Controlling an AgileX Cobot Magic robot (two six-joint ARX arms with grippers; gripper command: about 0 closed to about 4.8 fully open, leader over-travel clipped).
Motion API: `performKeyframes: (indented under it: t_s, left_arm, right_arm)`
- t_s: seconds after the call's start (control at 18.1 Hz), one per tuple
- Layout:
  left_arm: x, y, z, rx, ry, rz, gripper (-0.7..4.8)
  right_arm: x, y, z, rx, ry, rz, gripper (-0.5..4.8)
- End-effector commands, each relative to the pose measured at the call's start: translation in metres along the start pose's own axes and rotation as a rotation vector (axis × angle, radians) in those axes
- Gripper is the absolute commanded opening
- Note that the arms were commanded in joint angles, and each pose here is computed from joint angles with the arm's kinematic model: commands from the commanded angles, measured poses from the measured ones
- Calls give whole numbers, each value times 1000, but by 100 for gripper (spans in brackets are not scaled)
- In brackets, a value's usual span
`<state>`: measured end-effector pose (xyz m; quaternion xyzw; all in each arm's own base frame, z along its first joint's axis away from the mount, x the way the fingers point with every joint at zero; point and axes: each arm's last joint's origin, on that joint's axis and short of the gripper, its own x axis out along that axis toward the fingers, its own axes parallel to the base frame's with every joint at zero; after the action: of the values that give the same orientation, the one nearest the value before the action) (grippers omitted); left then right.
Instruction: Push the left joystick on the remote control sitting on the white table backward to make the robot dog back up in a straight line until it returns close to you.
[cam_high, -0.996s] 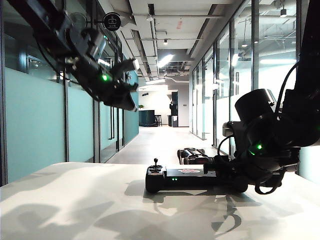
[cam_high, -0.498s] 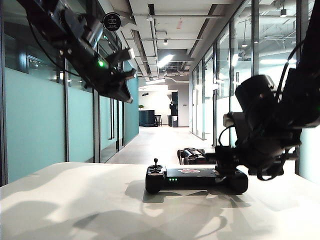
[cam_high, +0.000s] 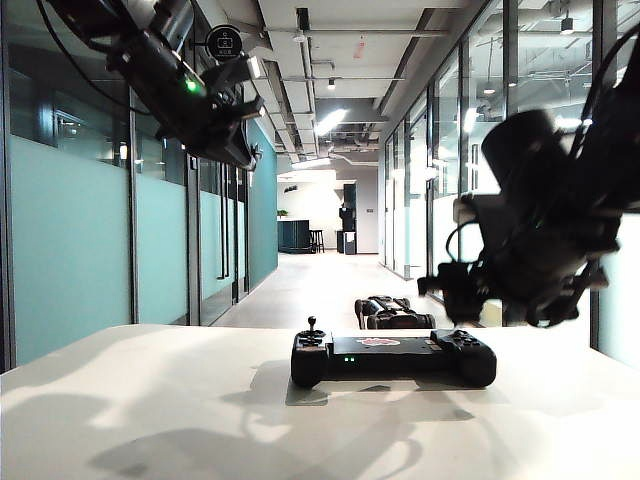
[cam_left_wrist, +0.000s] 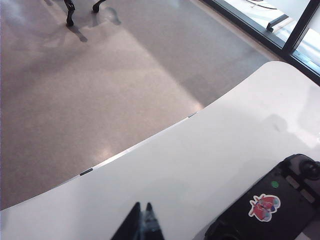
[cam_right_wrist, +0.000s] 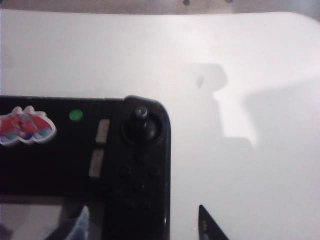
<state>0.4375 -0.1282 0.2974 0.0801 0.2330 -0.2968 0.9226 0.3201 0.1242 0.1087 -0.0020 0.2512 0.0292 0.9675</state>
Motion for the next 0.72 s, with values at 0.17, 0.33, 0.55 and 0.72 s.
performKeyframes:
  t_s: [0.17, 0.33, 0.55, 0.72]
  left_arm:
    - [-19, -4, 11, -4, -6, 22, -6]
    - [-43, -10, 17, -11, -4, 57, -6]
    - [-89, -24, 13, -19, -68, 127, -6]
    - [-121, -36, -6, -54, -114, 170, -6]
  right_arm:
    - [-18, -4, 9, 2, -16, 1, 19]
    - [-25, -5, 16, -17, -14, 4, -7]
    - [-36, -6, 26, -14, -35, 8, -7]
    - [-45, -7, 33, -14, -60, 14, -7]
